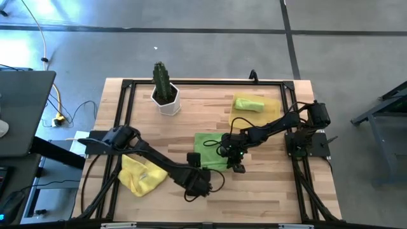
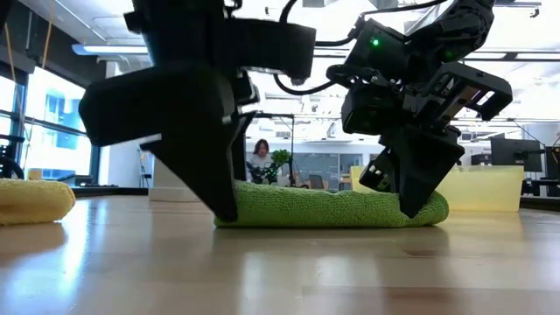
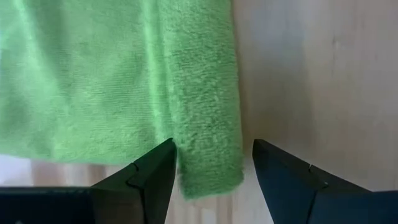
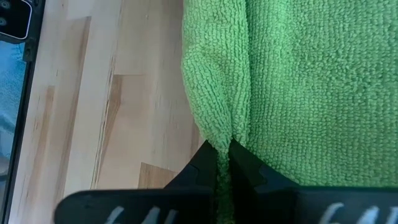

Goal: Roll microfiber towels into tight, uniform cylinder then place into a basket
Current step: Roll the green microfiber cloth

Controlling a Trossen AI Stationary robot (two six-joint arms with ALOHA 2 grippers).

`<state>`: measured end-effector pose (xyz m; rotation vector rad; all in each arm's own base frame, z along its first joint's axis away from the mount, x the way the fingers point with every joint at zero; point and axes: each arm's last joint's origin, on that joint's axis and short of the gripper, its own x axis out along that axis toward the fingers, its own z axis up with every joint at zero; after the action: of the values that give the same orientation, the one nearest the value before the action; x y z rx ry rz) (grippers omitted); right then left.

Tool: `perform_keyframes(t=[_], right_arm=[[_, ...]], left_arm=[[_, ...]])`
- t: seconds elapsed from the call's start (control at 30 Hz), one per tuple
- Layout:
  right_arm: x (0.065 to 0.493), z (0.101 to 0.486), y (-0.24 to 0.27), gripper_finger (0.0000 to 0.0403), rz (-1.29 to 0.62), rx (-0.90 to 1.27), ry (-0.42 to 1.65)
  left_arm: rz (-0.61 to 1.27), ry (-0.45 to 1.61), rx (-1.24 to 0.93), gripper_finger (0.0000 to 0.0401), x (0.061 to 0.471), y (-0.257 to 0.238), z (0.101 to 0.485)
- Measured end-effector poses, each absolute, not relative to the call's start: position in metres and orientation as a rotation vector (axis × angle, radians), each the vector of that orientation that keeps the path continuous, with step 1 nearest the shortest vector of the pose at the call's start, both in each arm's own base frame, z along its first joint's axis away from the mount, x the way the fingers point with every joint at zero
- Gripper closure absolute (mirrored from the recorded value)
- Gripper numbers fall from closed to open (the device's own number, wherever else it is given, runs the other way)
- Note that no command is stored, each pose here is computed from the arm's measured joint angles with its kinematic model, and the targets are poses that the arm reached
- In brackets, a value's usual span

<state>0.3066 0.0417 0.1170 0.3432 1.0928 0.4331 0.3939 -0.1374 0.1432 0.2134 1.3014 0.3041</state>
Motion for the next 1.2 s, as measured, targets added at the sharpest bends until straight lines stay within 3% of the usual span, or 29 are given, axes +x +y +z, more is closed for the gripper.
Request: perform_keyframes(t=[0.27, 0.63, 1.2], right_arm=[[0.306, 0.117, 0.042, 0.0402, 0.434, 0.341, 1.096], [0.306, 0.117, 0.042, 0.0402, 0.437, 0.338, 1.095], [0.306, 0.117, 0.042, 0.0402, 0.437, 0.338, 1.095]], left_arm=[[0.392, 1.284, 0.298, 0.0199, 0.395, -0.134, 0.155], [0.312, 1.228, 0.268, 0.0199, 0.397, -0.162, 0.172], [0.31, 1.282, 0.221, 0.0199, 0.392, -0.141, 0.14]])
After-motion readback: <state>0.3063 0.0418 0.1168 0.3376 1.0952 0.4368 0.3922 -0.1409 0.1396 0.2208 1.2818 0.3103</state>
